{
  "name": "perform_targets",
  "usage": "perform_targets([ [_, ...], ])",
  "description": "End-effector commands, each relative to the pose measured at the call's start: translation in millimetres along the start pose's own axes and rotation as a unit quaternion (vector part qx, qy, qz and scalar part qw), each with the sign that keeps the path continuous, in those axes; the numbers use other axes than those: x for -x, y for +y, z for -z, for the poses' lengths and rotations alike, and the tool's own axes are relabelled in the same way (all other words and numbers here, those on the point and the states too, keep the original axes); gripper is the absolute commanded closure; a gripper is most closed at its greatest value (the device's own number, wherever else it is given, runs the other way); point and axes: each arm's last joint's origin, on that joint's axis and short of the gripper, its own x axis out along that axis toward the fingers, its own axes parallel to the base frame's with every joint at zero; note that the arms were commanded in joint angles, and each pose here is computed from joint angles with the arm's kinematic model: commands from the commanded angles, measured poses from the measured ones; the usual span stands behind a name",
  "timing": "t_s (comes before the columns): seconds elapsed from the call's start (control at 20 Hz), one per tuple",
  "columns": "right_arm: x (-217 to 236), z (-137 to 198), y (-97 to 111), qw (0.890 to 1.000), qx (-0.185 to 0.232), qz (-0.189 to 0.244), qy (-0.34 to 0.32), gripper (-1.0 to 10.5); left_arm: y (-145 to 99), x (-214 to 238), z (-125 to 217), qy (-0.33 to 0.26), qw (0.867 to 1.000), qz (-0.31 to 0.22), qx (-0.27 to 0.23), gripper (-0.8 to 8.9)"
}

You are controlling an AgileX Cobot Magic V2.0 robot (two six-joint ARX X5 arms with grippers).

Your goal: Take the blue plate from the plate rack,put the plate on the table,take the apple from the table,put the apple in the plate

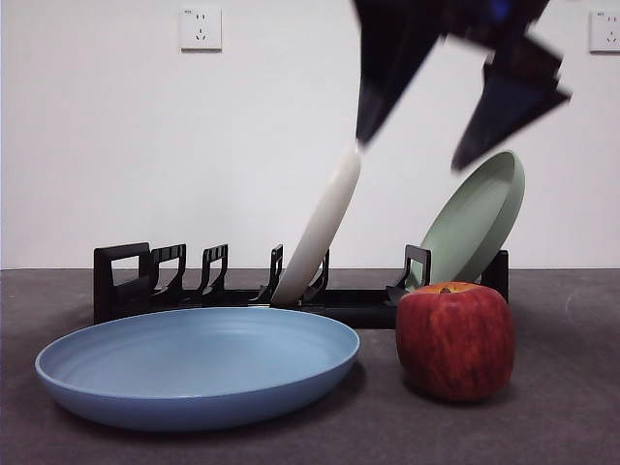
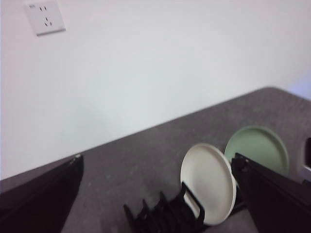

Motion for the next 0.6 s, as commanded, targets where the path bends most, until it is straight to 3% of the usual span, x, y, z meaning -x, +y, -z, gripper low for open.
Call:
perform_targets([
  [0.05, -26.0, 3.4, -0.8, 0.998, 0.005, 0.013, 0.061, 3.7, -1.7, -2.6, 3.4, 0.014, 1.000, -0.002, -0.005, 2.60],
  [0.25, -59.5, 10.5, -0.6, 0.990, 0.001, -0.004, 0.139, 3.7, -2.4, -3.4, 4.1, 0.019, 1.000, -0.003, -0.008, 2.60],
  [0.6, -83.9, 15.7, -0.4, 0.983, -0.002, -0.010, 0.181, 3.8, -2.3, -3.4, 4.2, 0.019, 1.000, -0.003, -0.008, 2.60],
])
